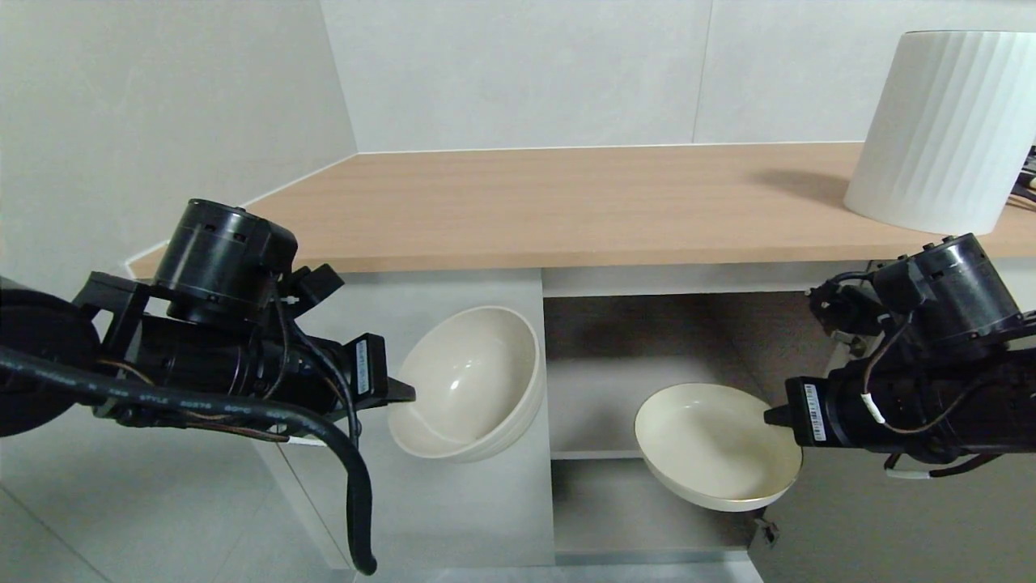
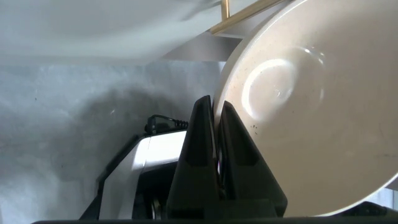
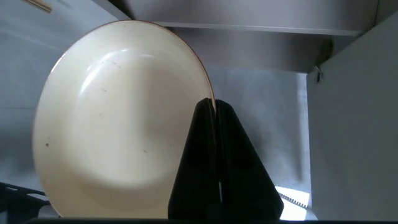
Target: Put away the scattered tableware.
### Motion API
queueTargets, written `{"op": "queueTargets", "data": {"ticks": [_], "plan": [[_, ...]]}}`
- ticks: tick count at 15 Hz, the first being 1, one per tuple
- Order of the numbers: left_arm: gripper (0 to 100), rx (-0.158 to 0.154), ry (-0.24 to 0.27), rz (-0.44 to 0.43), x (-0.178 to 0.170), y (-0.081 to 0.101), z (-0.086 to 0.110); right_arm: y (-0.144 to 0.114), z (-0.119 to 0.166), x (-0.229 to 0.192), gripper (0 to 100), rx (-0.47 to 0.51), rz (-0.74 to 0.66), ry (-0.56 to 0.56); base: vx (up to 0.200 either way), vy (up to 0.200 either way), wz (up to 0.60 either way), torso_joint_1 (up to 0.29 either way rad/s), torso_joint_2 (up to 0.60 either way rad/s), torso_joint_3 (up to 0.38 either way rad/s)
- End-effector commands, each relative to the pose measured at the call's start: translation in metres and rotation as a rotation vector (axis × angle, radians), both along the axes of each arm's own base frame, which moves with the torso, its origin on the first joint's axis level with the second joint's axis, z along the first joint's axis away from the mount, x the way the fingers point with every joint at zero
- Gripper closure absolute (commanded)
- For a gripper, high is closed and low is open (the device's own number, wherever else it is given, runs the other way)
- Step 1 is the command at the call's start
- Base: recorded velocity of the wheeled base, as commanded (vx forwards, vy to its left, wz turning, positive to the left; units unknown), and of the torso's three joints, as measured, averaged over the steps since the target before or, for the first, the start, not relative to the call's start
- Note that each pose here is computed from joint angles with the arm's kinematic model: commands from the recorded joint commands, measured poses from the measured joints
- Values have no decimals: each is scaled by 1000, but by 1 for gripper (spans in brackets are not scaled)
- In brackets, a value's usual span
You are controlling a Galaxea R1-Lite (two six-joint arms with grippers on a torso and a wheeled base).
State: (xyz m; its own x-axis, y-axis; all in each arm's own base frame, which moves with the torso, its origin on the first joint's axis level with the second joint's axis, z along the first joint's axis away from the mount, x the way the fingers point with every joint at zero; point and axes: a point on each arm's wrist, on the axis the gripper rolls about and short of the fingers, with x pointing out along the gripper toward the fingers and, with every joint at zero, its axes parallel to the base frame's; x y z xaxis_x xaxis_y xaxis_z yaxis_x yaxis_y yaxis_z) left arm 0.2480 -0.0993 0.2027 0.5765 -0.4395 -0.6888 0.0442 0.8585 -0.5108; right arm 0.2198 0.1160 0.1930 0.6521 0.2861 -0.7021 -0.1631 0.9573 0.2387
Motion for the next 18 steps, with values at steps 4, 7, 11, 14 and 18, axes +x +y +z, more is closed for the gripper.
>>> {"op": "queueTargets", "data": {"ticks": [4, 7, 11, 14, 18], "plan": [[100, 1, 3, -1, 0, 0, -1, 5, -13, 9, 100, -27, -2, 46, 0, 0, 0, 0, 0, 0], [100, 3, 7, -7, -1, -2, -2, 15, -42, 29, 100, -62, -6, 110, 0, 0, 0, 0, 0, 0], [100, 6, 16, -9, 1, -3, -4, 30, -86, 61, 100, -88, -34, 137, 0, 0, 0, 0, 0, 0], [100, 9, 24, -16, 1, -5, -7, 33, -115, 80, 100, -91, -63, 147, 0, 0, 0, 0, 0, 0], [100, 10, 26, -19, 1, -6, -7, 29, -150, 104, 100, -70, -139, 131, 0, 0, 0, 0, 0, 0]]}}
